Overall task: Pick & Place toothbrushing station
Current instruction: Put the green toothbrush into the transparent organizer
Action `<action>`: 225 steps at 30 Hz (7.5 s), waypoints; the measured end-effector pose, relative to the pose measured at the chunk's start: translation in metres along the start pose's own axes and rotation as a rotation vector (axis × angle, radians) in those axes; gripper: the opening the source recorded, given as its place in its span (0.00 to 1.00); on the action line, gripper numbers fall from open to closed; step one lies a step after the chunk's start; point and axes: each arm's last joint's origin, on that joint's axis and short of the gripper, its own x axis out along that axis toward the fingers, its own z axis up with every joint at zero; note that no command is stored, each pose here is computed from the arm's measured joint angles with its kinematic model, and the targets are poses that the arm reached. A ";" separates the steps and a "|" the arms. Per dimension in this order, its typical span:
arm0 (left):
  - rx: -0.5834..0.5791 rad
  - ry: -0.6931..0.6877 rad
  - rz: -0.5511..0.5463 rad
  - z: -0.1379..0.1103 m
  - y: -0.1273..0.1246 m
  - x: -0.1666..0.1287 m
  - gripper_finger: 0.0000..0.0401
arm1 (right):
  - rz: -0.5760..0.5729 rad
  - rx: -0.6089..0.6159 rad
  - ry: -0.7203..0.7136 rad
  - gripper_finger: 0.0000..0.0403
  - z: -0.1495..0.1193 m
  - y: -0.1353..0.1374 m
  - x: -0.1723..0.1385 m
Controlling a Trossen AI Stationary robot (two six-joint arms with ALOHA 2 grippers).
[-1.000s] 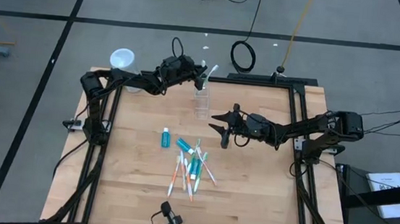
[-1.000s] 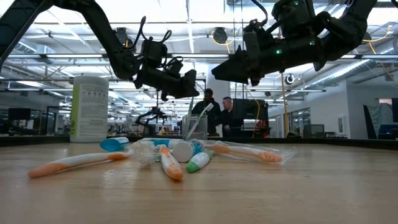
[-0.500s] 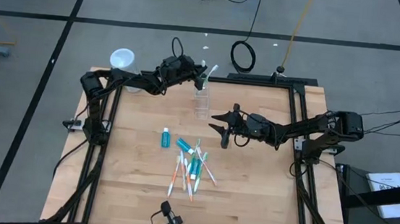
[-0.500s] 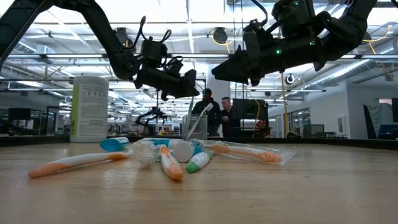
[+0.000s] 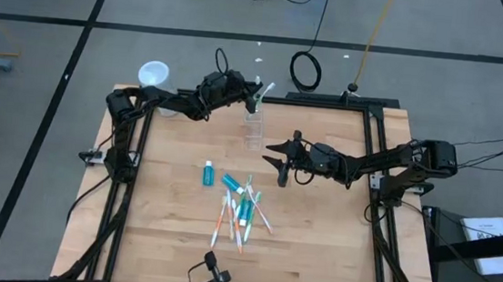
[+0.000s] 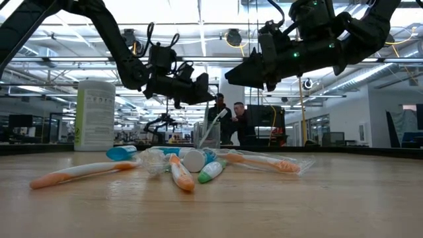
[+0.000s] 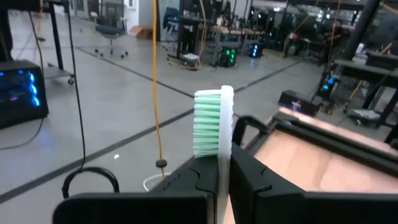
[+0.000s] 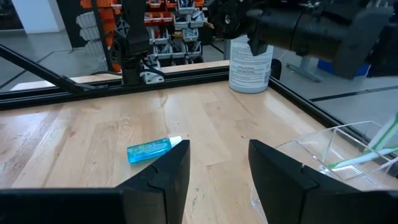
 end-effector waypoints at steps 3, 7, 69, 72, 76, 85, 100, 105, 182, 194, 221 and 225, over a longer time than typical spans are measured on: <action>-0.003 -0.001 0.002 0.001 0.002 0.000 0.03 | 0.000 0.000 0.000 0.39 0.000 0.000 0.000; -0.004 0.002 -0.006 0.000 0.001 0.000 0.03 | 0.000 0.000 0.000 0.39 0.000 0.000 0.000; -0.070 0.131 -0.014 -0.011 -0.006 -0.001 0.64 | 0.003 0.000 0.000 0.39 0.000 0.000 0.000; -0.089 0.133 -0.017 -0.010 -0.007 -0.001 0.69 | 0.004 0.000 0.000 0.39 0.000 0.000 0.000; -0.097 0.140 -0.016 -0.004 -0.009 -0.004 0.71 | 0.004 0.000 0.001 0.39 0.000 0.000 0.000; -0.151 0.098 -0.059 0.024 -0.017 -0.013 0.71 | 0.003 0.000 0.001 0.39 0.000 0.000 0.000; -0.208 0.065 -0.128 0.031 -0.038 -0.014 0.71 | 0.004 0.001 -0.008 0.39 0.001 0.000 0.000; -0.251 0.069 -0.192 0.033 -0.037 -0.014 0.71 | 0.005 0.001 -0.008 0.39 0.001 0.000 0.000; 0.231 0.348 0.271 0.102 -0.100 -0.118 0.71 | 0.009 0.020 0.010 0.39 -0.001 0.001 0.000; 0.259 0.337 -0.057 0.087 -0.192 -0.143 0.71 | 0.255 0.054 0.077 0.39 -0.007 0.023 -0.004; 0.288 -0.079 -0.060 0.033 -0.180 -0.163 0.71 | 0.298 0.030 0.730 0.38 -0.063 0.125 0.042; 0.298 -0.101 -0.036 0.038 -0.175 -0.160 0.71 | 0.248 0.056 0.792 0.39 -0.058 0.119 0.040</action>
